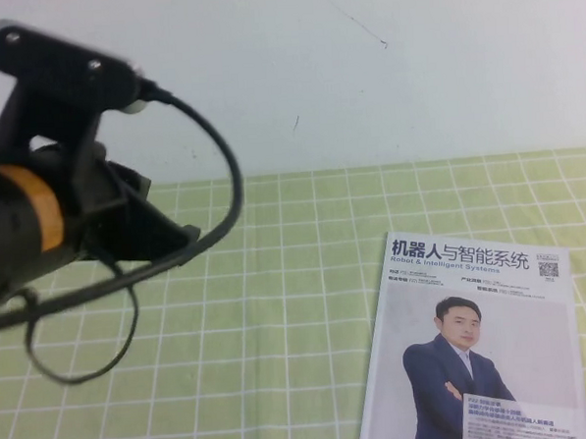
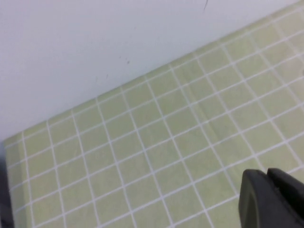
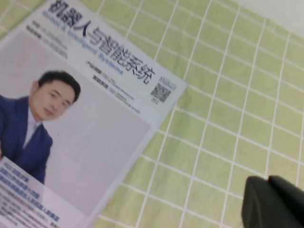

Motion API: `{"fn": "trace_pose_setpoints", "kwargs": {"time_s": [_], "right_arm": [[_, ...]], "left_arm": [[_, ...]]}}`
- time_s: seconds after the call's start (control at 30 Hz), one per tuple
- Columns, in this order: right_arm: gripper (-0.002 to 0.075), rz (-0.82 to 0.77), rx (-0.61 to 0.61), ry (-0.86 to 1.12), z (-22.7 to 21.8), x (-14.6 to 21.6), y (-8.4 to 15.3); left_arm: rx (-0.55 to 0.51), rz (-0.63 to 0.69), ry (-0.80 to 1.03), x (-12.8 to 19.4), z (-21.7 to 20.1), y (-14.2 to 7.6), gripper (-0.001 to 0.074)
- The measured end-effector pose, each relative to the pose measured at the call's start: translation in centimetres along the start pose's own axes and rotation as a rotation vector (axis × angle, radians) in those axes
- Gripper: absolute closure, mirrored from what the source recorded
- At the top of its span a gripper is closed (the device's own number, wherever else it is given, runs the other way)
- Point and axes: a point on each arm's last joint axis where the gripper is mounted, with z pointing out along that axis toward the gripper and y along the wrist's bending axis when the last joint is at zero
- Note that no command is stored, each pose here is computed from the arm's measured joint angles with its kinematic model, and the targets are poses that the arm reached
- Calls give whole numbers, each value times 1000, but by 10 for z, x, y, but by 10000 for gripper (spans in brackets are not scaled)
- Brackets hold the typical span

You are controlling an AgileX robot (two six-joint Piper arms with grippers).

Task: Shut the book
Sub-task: 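Close the open booklet and leave it lying on the table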

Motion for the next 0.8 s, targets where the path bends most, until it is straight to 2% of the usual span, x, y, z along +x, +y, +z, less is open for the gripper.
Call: {"fn": "trace_pose_setpoints", "kwargs": {"time_s": [0.27, 0.47, 0.57, 0.8], "right_arm": [[727, 49, 34, -212, -48, 50, 11], [727, 114, 14, -336, -64, 98, 27], [727, 151, -9, -383, -68, 116, 34], [728, 175, -21, -446, -73, 132, 40]], "left_arm": [[132, -8, -194, 61, -32, 5, 739], [219, -6, -300, 98, -39, 2, 739], [231, -31, -301, 106, -40, 2, 739], [237, -43, -305, 106, -40, 2, 739]]}}
